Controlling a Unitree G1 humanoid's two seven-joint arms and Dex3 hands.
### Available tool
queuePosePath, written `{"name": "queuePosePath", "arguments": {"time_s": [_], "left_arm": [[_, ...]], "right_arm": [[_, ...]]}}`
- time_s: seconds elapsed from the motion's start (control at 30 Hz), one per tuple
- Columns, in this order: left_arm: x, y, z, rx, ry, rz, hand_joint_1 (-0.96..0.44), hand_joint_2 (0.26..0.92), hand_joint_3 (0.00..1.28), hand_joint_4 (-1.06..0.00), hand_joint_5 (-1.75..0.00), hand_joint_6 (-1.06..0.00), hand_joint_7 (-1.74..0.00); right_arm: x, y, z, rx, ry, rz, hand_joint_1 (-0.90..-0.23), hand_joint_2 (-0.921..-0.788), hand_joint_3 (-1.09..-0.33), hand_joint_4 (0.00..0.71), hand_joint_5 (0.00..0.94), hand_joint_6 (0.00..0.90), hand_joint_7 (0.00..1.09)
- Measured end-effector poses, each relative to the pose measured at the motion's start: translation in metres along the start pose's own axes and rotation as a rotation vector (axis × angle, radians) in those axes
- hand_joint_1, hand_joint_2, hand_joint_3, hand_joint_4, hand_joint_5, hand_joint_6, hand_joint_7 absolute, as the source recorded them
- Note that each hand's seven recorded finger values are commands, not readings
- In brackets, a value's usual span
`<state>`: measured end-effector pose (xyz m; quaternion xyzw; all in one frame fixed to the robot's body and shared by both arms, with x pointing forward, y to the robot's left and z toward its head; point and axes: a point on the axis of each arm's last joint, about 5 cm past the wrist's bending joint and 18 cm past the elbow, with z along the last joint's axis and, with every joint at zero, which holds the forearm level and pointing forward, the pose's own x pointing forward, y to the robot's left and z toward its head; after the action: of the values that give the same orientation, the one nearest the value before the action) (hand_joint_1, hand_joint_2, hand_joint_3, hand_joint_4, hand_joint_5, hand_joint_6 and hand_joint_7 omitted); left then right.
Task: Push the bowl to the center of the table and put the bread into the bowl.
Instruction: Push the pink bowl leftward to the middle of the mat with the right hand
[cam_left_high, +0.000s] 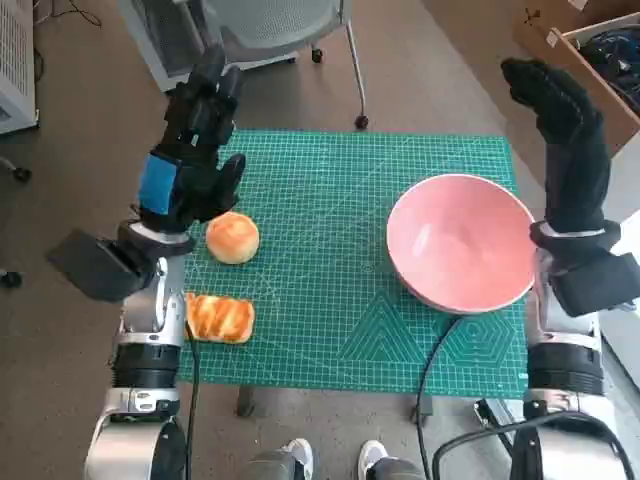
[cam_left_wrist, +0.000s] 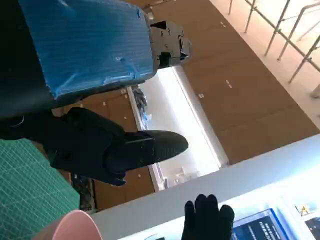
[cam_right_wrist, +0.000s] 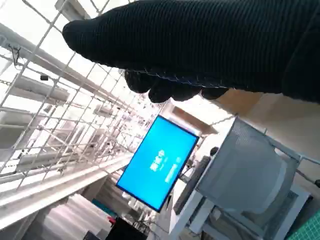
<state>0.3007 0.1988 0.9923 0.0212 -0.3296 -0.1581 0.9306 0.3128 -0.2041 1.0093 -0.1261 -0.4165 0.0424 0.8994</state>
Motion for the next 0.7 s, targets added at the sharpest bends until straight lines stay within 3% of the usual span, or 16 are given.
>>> {"name": "queuePosePath", "arguments": {"time_s": [0.7], "left_arm": [[-0.0009, 0.0018, 0.0004, 0.010, 0.005, 0.009, -0.65, 0.921, 0.52, 0.00, 0.00, 0.00, -0.18]], "right_arm": [[-0.0033, 0.0027, -0.0055, 0.003, 0.014, 0.009, -0.721, -0.921, -0.825, 0.195, 0.000, 0.268, 0.02]]}}
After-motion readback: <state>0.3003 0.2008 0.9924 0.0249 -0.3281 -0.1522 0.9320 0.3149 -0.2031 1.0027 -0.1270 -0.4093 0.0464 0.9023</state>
